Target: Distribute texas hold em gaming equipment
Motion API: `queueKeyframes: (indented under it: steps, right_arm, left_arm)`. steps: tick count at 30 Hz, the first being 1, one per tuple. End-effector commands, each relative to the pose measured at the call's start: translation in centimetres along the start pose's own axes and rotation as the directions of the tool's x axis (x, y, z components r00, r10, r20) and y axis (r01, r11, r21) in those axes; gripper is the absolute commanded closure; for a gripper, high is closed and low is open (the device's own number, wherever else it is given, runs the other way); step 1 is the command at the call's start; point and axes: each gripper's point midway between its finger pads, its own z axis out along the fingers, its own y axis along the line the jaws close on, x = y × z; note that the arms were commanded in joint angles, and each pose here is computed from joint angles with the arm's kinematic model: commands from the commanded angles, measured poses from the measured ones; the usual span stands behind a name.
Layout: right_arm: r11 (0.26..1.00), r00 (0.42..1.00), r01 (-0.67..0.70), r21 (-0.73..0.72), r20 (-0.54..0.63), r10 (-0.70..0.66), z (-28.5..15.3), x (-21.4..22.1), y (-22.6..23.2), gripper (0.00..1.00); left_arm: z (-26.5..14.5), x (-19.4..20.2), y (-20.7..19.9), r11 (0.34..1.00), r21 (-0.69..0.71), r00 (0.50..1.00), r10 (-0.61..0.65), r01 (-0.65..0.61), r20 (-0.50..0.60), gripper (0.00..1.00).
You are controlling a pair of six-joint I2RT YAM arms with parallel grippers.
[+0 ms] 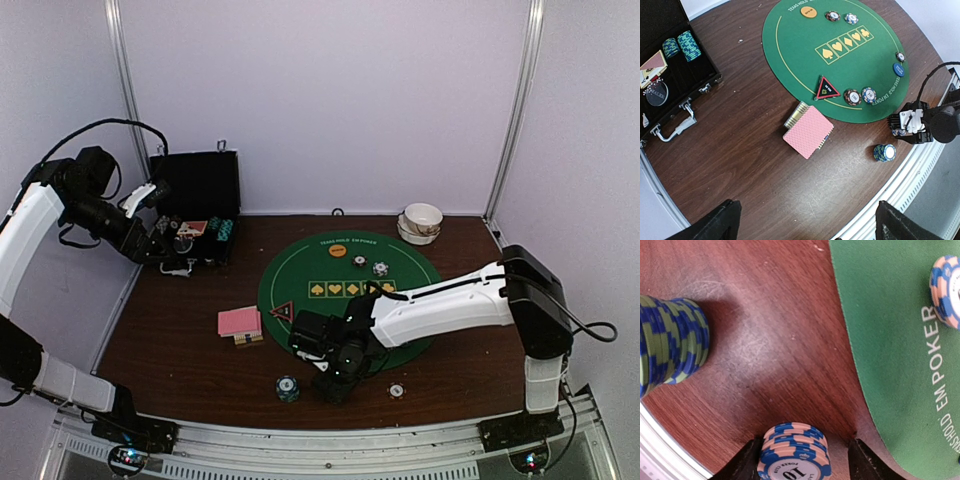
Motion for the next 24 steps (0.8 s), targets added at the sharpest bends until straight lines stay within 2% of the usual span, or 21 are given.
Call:
queueKeyframes:
  steps: [1, 9, 11, 17, 24]
  right_arm:
    - [1.000, 0.999, -0.003, 0.020, 0.041, 0.002, -2.2, -0.8, -0.6, 0.41]
    - [1.000, 0.998, -0.011, 0.007, 0.055, 0.011, -2.8, -1.1, -0.3, 0.57]
    - [1.000, 0.998, -0.012, 0.007, 0.058, 0.011, -3.0, -1.1, -0.4, 0.57]
    - [1.000, 0.998, -0.009, 0.002, 0.063, 0.009, -3.6, -1.3, -0.3, 0.45]
    - [1.000, 0.998, -0.009, 0.006, 0.059, 0.009, -3.4, -1.2, -0.4, 0.49]
  left_arm:
    - [-0.5, -0.9, -0.4, 1.000, 0.003, 0.999, 0.020, -0.020, 0.032, 0.02]
    - [-0.5, -1.0, -0.4, 1.000, 0.006, 0.999, 0.018, -0.018, 0.033, 0.02]
    - [-0.6, -1.0, -0.4, 1.000, 0.008, 0.999, 0.018, -0.019, 0.034, 0.02]
    - [-0.7, -1.1, -0.6, 1.000, 0.008, 0.999, 0.021, -0.021, 0.039, 0.02]
    - [-0.8, -1.2, -0.6, 1.000, 0.009, 0.999, 0.021, -0.022, 0.044, 0.02]
